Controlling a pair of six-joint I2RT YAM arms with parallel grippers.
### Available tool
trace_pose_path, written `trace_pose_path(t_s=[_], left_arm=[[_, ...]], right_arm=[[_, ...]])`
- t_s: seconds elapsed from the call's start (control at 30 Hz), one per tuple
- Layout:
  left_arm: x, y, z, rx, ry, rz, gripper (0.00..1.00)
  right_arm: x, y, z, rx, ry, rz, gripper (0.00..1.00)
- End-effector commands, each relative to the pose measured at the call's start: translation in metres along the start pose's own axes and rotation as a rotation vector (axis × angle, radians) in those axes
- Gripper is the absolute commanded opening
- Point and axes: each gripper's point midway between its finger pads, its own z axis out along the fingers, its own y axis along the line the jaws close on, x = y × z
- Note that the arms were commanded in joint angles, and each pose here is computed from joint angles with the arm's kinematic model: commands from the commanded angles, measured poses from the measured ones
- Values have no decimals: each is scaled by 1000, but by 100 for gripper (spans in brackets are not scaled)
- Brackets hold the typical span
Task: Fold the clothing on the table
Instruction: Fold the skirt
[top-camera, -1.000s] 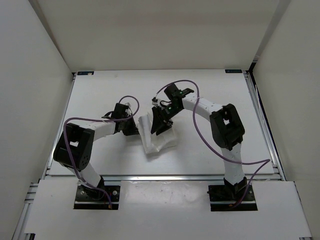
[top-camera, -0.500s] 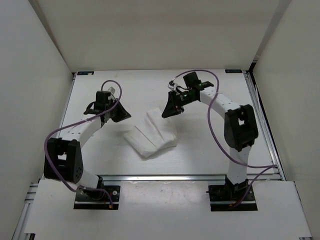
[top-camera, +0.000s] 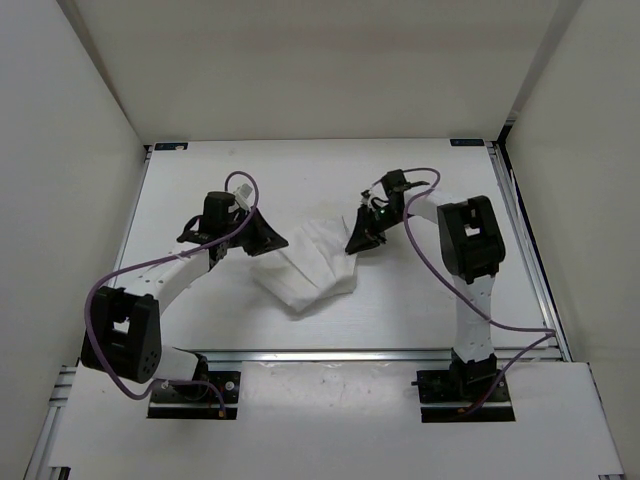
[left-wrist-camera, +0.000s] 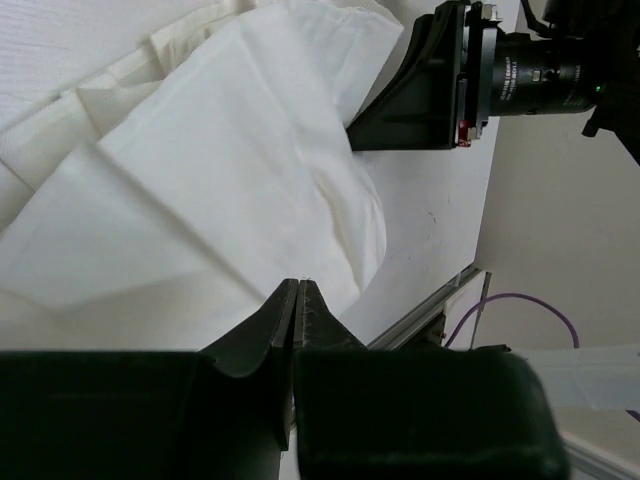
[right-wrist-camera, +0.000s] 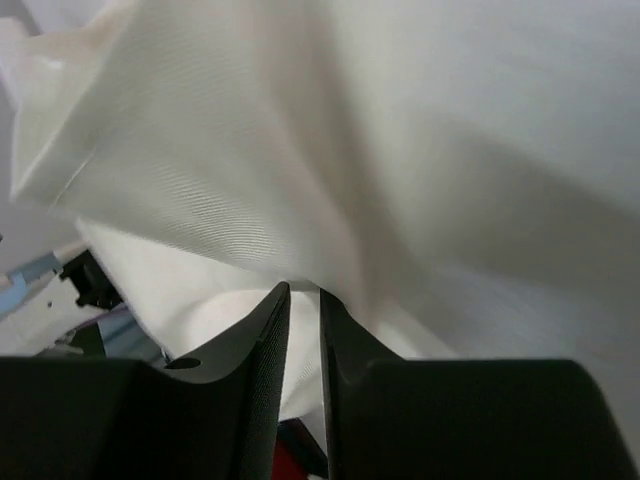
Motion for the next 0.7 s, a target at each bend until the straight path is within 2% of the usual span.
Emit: trace_pose_path(t_s=[0.0, 0.2, 0.3, 0.4, 0.53, 0.67], left_arm=[[-2, -11, -4, 41, -2, 9, 12], [2, -20, -3, 56, 17, 12, 12], [1, -22, -5, 64, 9, 12, 12], [-1, -13, -5, 53, -2, -13, 12], [3, -5, -3, 47, 3, -38, 12], [5, -7, -1, 44, 13, -27, 12]], right_arm=[[-10, -38, -11, 100, -78, 65, 23], [-7, -55, -24, 160, -104, 93, 24], [-18, -21, -48, 166, -195, -10, 28], [-24, 32, -68, 161, -274, -166, 28], [-12, 80, -53, 106, -215, -270, 27], [6, 89, -15, 48, -99, -283, 26]])
